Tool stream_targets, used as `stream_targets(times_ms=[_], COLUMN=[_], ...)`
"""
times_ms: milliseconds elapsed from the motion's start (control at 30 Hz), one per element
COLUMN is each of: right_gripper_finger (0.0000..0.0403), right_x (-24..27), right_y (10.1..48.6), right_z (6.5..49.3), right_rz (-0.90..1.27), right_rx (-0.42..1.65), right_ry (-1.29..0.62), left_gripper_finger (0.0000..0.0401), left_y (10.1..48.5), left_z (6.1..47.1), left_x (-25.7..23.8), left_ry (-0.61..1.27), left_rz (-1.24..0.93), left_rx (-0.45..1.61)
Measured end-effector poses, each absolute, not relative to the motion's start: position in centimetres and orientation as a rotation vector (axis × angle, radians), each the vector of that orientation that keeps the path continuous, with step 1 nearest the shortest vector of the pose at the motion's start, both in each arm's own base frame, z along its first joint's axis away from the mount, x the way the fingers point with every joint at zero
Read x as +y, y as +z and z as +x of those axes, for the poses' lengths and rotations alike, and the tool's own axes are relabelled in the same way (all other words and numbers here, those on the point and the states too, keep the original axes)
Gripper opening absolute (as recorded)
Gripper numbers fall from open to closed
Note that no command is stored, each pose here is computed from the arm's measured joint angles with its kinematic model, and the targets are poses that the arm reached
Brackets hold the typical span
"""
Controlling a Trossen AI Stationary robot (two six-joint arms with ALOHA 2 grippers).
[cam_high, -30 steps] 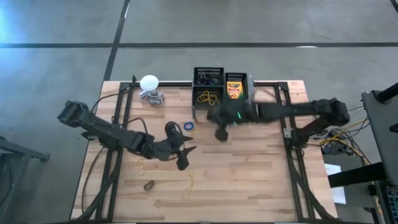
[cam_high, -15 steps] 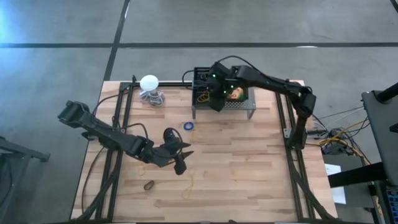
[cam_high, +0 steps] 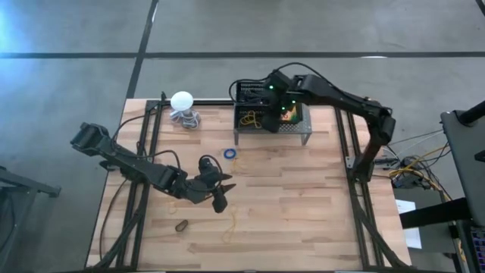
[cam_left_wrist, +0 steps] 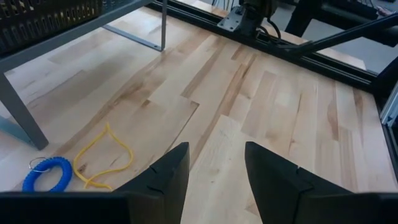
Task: Pick & Place Office Desk Supplies
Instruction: Put the blue spring keychain into the top left black bin
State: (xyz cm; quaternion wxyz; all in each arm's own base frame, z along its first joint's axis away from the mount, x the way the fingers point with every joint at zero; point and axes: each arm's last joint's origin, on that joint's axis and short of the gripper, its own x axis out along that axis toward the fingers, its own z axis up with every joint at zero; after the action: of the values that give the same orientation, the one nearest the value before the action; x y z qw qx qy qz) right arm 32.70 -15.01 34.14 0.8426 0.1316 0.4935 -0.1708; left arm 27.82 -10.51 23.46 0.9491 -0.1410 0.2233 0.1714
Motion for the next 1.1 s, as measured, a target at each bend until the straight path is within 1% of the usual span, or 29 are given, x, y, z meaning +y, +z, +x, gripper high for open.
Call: stream_targets(times_ms=[67,167,300,400,467,567,667,767,833,933,1033,1100], right_gripper_finger=[0.0132,0.0133,0.0124,0.0115,0.0109,0.0102,0.0095,0.0088,0.0083,0.0075,0.0069,0.0067], right_x=[-13.9,-11.1,-6.0,-1.8,0.8,4.0,6.2,7.3,7.8,8.3,8.6,8.6], right_y=[35.0,36.6,36.8,35.5,34.0,30.7,26.9,23.5,21.7,20.1,19.0,18.9], right_z=[32.2,31.6,31.1,30.4,29.9,28.9,27.5,25.8,24.4,22.2,20.8,20.3], right_rz=[0.260,0.177,0.045,-0.012,-0.024,-0.006,0.029,0.078,0.114,0.139,0.142,0.156], right_rx=[1.017,0.937,0.824,0.725,0.667,0.627,0.620,0.645,0.648,0.560,0.463,0.424], right_ry=[-0.348,-0.329,-0.259,-0.182,-0.132,-0.073,-0.062,-0.138,-0.257,-0.456,-0.584,-0.616], left_gripper_finger=[0.0161,0.0161,0.0161,0.0161,0.0161,0.0161,0.0161,0.0161,0.0161,0.0161,0.0161,0.0161], left_y=[23.5,23.4,23.3,23.0,22.6,21.8,20.8,19.3,17.9,16.1,15.3,15.0], left_z=[27.8,27.8,27.7,27.6,27.2,26.6,26.2,26.2,26.3,26.4,26.6,26.9], left_x=[-10.5,-10.5,-10.4,-10.2,-10.0,-9.5,-8.4,-6.7,-5.2,-2.4,0.0,1.2], left_ry=[0.349,0.350,0.370,0.401,0.433,0.514,0.617,0.666,0.685,0.739,0.796,0.804], left_rz=[-0.287,-0.290,-0.337,-0.364,-0.386,-0.437,-0.479,-0.510,-0.555,-0.634,-0.669,-0.665], left_rx=[0.455,0.455,0.460,0.488,0.523,0.591,0.651,0.695,0.750,0.807,0.758,0.711])
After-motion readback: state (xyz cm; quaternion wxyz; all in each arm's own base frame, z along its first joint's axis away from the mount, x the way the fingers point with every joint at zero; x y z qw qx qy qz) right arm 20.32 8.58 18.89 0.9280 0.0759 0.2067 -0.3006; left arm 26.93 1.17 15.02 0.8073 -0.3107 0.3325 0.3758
